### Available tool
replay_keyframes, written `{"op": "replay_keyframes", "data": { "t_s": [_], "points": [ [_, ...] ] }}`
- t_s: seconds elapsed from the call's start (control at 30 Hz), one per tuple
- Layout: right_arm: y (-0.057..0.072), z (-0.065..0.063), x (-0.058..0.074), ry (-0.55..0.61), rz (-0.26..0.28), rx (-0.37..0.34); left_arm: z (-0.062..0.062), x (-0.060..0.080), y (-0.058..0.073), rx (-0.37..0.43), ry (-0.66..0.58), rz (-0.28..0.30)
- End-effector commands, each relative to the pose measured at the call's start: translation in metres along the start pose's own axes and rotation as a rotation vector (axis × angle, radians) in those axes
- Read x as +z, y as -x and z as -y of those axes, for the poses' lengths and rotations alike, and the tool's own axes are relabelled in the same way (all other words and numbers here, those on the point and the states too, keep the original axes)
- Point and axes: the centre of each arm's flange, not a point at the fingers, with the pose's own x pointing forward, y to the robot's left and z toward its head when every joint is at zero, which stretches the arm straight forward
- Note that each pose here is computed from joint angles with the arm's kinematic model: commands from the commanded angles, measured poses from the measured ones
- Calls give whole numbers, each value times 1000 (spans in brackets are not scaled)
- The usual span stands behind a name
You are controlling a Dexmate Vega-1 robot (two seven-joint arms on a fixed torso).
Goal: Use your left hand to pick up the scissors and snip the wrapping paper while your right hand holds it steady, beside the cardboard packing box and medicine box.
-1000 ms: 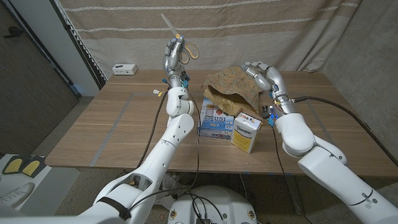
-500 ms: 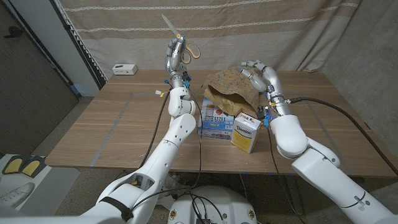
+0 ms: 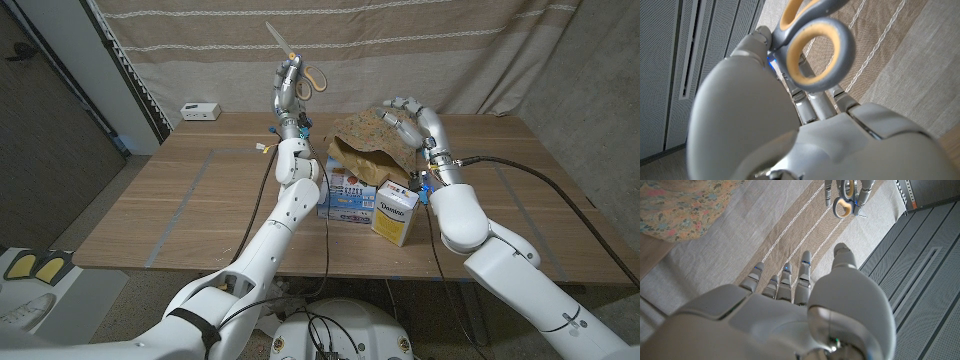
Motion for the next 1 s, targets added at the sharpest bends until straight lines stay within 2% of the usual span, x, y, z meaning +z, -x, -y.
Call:
{"op": "replay_keyframes", "data": {
  "t_s": [0.03, 0.2, 0.57, 0.8, 1.0],
  "points": [
    [-4, -6, 4, 23, 18, 1, 0, -12, -8, -5, 42, -17],
    [-5, -7, 8, 36, 43, -20, 1, -15, -14, -9, 52, -21],
    [-8, -7, 12, 52, 81, -51, 14, -24, -27, -45, 69, -37],
    [-12, -12, 16, 62, 103, -40, 17, -30, -27, -53, 70, -43],
    [-15, -14, 16, 54, 101, -19, 18, -34, -23, -61, 53, -37]
  ]
}}
